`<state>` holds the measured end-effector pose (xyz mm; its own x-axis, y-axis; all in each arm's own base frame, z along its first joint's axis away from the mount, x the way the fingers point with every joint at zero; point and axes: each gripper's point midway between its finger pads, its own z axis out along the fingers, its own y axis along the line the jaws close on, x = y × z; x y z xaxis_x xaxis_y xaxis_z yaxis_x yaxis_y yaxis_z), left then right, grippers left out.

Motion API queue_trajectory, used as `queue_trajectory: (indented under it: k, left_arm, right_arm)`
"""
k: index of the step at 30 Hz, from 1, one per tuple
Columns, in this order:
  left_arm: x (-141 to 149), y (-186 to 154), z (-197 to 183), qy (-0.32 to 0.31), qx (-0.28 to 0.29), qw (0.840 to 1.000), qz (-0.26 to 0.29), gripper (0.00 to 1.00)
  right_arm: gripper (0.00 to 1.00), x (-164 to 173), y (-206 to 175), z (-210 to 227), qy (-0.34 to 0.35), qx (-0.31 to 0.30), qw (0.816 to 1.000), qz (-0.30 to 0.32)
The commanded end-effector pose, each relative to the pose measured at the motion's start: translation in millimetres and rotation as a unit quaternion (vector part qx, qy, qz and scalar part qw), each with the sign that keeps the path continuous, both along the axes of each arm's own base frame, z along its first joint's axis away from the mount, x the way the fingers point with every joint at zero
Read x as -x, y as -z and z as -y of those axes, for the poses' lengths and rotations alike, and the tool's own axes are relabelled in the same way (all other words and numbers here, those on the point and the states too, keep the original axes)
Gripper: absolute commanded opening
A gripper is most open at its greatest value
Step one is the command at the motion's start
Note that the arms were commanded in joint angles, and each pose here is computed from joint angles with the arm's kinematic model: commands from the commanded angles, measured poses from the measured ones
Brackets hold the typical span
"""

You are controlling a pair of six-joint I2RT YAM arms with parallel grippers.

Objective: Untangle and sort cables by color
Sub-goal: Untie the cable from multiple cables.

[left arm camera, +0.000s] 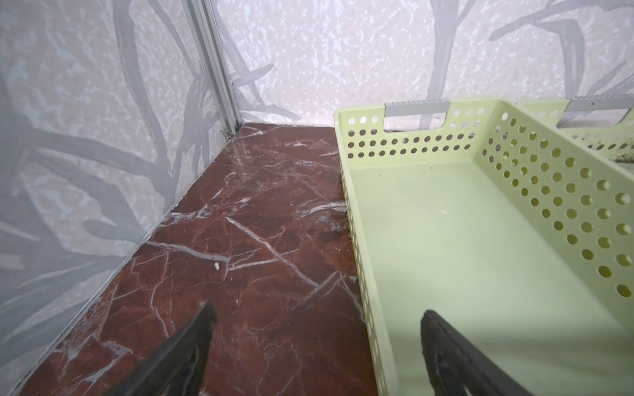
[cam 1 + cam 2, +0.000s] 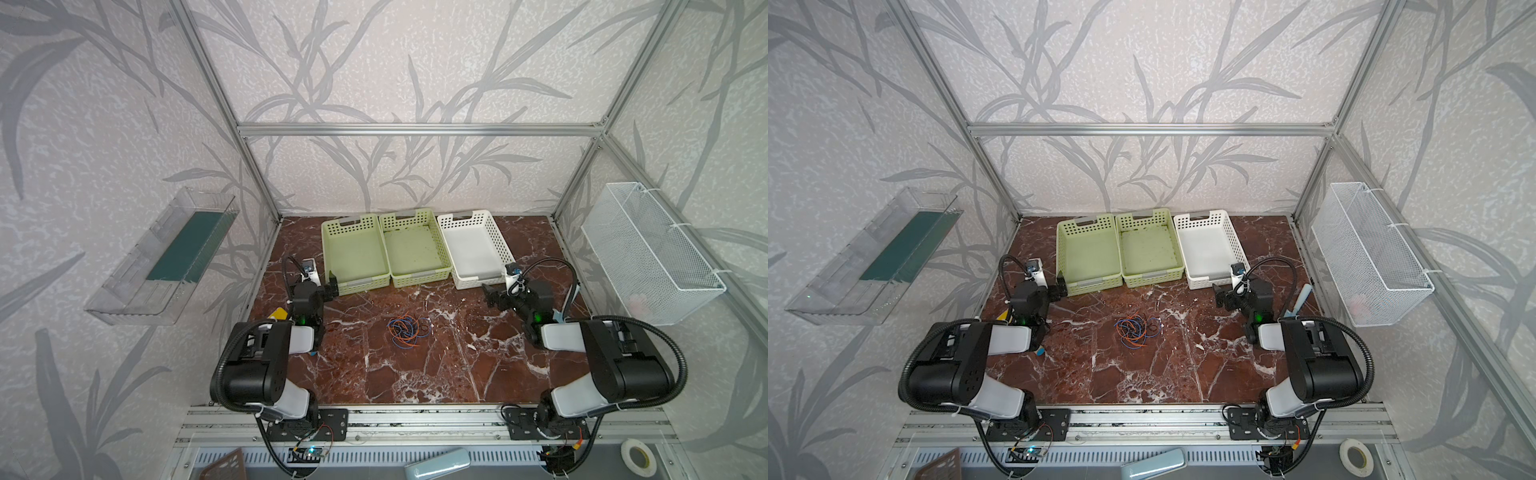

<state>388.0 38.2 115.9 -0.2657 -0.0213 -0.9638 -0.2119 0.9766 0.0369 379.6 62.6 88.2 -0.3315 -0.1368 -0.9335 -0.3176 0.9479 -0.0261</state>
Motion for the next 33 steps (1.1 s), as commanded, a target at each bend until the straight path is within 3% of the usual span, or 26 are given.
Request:
queue_trajectory:
  k: [1,4,7,10,13,15,18,24,27,33]
  left_arm:
    - [11.6,-27.3,-6.1,-0.021,-0.002,1.000,0.014,0.95]
    - [23.6,-69.1,-10.7,-0.033,-0.013,0.998,0.053,0.95]
    - [32.3,-100.7,-7.0,-0.024,-0.005,0.999,0.046,0.93]
    - [37.1,-118.8,24.7,0.065,0.022,0.997,0.032,0.86]
    - [42.5,-125.1,66.1,0.166,0.085,0.982,0.026,0.78]
    - [45.5,-123.0,94.2,0.223,0.108,0.969,0.009,0.72]
    - [51.6,-112.1,139.9,0.299,0.086,0.950,-0.027,0.66]
    - [64.1,-79.7,211.1,0.422,0.052,0.900,-0.096,0.52]
    - [71.4,-58.9,225.0,0.449,0.042,0.882,-0.141,0.42]
    - [87.5,-24.5,234.1,0.479,0.036,0.856,-0.192,0.32]
  right_arm:
    - [0.99,2.0,-37.1,4.2,0.010,-0.004,0.999,0.053]
    - [0.97,13.3,-57.5,4.3,0.013,-0.014,0.999,0.036]
    - [0.94,28.5,-78.8,-6.4,-0.011,-0.029,0.999,0.008]
    - [0.90,46.0,-91.9,-29.5,-0.056,-0.051,0.997,-0.006]
    - [0.87,64.2,-97.5,-70.6,-0.126,-0.060,0.990,-0.019]
    - [0.85,78.6,-93.0,-103.2,-0.180,-0.048,0.982,-0.044]
    - [0.80,99.9,-74.4,-149.4,-0.252,-0.015,0.964,-0.086]
    - [0.68,122.0,-43.6,-207.9,-0.316,-0.032,0.937,-0.145]
    - [0.65,128.4,-26.9,-229.9,-0.335,-0.017,0.926,-0.171]
    - [0.60,125.8,-2.8,-258.2,-0.351,-0.022,0.909,-0.223]
